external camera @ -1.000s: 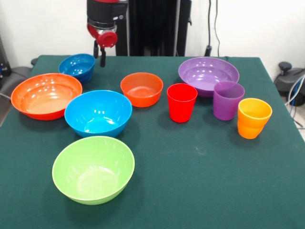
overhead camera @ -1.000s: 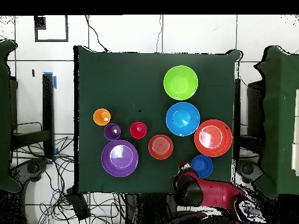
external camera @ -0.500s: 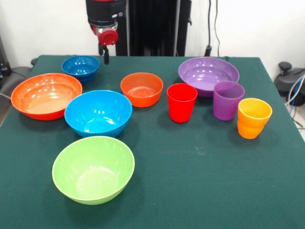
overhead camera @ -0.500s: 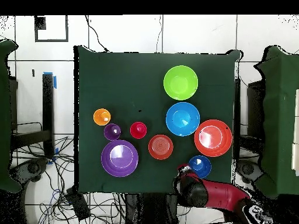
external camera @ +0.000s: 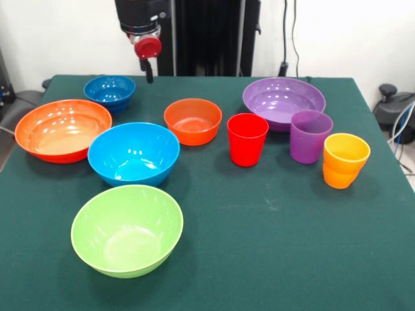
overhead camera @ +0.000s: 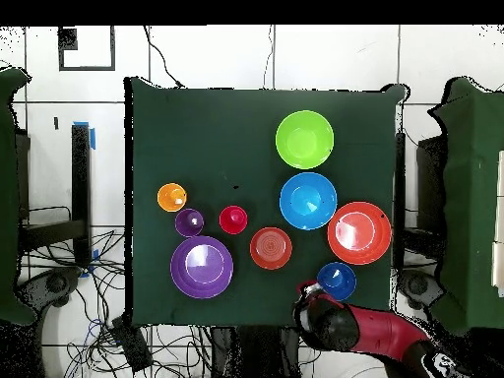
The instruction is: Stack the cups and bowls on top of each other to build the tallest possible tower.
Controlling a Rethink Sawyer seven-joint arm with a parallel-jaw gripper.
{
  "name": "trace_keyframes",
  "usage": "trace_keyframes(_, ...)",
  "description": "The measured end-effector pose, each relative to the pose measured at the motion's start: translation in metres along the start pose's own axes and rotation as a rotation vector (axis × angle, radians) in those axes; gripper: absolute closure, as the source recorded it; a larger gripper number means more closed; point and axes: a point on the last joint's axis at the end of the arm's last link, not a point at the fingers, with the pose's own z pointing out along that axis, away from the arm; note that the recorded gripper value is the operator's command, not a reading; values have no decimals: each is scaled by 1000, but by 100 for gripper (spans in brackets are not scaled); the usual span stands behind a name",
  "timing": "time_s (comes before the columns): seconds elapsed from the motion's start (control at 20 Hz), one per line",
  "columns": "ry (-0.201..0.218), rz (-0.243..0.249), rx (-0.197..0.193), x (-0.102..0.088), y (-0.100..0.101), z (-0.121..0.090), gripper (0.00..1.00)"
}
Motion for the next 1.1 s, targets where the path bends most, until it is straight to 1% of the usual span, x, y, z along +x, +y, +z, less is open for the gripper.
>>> trace_keyframes(0.2,6,-13,3,4,4,-1,0)
trace_keyframes(0.3,1,-41,5,9,6,-1,0)
trace_keyframes(0.4,-1,-58,7,11,6,-1,0)
trace_keyframes(0.5,-5,-88,10,14,4,0,0)
trace_keyframes(0.8,-17,-142,21,14,-7,1,0)
trace_keyframes(0.95,-22,-163,25,13,-14,2,0)
trace_keyframes(1.1,-24,-174,27,10,-20,2,0)
